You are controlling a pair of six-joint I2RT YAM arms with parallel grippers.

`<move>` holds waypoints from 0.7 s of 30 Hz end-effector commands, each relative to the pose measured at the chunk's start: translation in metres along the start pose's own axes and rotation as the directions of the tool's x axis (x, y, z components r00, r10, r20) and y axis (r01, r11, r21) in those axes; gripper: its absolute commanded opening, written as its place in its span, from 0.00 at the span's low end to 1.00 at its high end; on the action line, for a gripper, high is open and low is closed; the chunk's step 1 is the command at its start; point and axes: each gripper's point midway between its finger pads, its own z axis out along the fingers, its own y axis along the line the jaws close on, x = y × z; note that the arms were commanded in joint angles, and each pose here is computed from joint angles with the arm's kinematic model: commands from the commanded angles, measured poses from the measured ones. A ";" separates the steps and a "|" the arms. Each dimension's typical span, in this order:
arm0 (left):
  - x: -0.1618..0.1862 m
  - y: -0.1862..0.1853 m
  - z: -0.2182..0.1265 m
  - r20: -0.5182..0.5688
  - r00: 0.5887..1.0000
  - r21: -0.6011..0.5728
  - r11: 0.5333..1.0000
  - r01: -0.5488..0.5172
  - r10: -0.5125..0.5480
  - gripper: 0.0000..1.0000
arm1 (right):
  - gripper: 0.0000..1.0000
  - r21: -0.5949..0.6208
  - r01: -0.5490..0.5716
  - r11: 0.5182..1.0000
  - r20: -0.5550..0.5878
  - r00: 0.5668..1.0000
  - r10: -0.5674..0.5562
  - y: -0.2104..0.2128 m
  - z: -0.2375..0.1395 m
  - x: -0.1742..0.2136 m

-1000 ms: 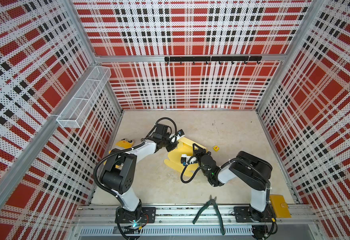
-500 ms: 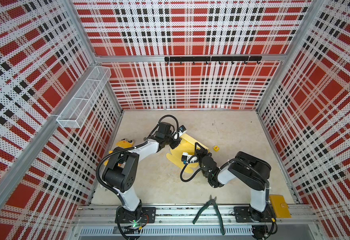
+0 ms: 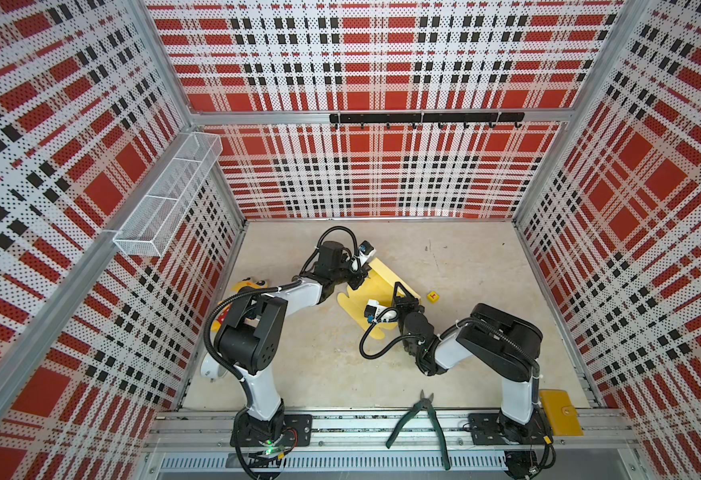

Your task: Fold the paper box

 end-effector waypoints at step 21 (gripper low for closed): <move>-0.015 0.000 -0.037 -0.011 0.978 -0.076 0.976 0.205 -0.207 0.00 | 0.83 -0.282 -0.237 0.930 0.182 0.938 0.294 -0.017 -0.114 -0.117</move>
